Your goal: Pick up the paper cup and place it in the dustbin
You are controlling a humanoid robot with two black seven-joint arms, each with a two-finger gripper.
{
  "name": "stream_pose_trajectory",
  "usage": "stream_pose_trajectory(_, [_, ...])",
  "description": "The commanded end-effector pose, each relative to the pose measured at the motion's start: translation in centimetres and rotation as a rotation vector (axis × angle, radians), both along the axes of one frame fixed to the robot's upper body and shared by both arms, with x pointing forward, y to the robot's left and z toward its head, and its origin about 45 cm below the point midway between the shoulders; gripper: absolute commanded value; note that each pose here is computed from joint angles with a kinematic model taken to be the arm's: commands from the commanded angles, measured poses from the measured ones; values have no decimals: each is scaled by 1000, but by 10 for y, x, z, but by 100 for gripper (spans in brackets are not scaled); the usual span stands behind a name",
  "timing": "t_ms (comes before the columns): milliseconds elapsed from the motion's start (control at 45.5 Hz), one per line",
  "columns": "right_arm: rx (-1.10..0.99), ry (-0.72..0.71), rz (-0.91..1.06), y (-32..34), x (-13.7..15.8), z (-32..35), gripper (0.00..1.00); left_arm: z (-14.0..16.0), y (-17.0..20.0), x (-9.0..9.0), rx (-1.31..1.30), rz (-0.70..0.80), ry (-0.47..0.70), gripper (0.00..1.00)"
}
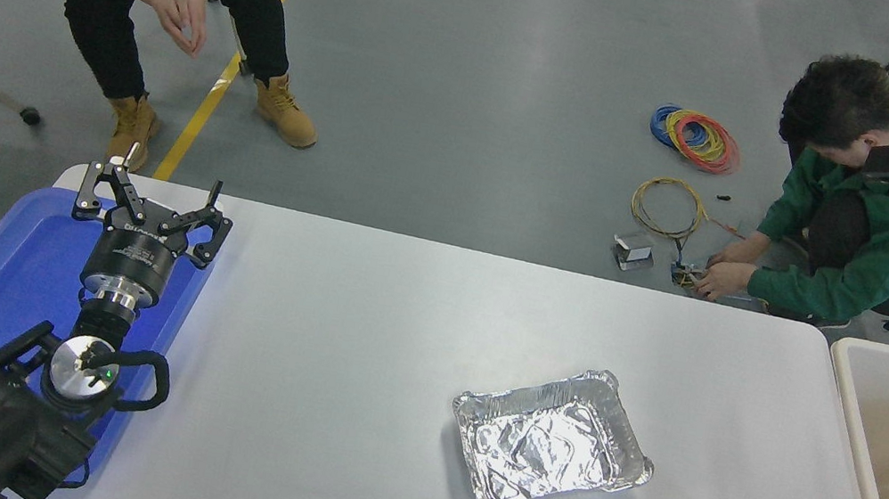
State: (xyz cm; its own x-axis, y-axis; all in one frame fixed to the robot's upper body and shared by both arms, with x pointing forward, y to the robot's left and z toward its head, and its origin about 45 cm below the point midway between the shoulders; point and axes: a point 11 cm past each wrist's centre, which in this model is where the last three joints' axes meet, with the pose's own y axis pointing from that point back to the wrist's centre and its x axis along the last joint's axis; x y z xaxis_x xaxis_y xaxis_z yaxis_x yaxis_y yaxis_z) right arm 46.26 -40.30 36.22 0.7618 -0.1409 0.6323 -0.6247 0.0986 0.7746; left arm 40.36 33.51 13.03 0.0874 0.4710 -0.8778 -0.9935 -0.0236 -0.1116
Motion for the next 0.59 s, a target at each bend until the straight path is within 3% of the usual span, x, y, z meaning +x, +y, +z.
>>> stream_pose_trajectory(0, [49, 235, 83, 53, -36, 15, 100, 0, 0, 0, 0, 0, 0, 100])
stream_pose_trajectory(352, [70, 487, 177, 85, -98, -25, 100, 0, 0, 0, 0, 2, -1, 100])
stream_pose_trajectory(571, [86, 539, 191, 93, -111, -29, 100, 0, 0, 0, 0, 0, 0, 100])
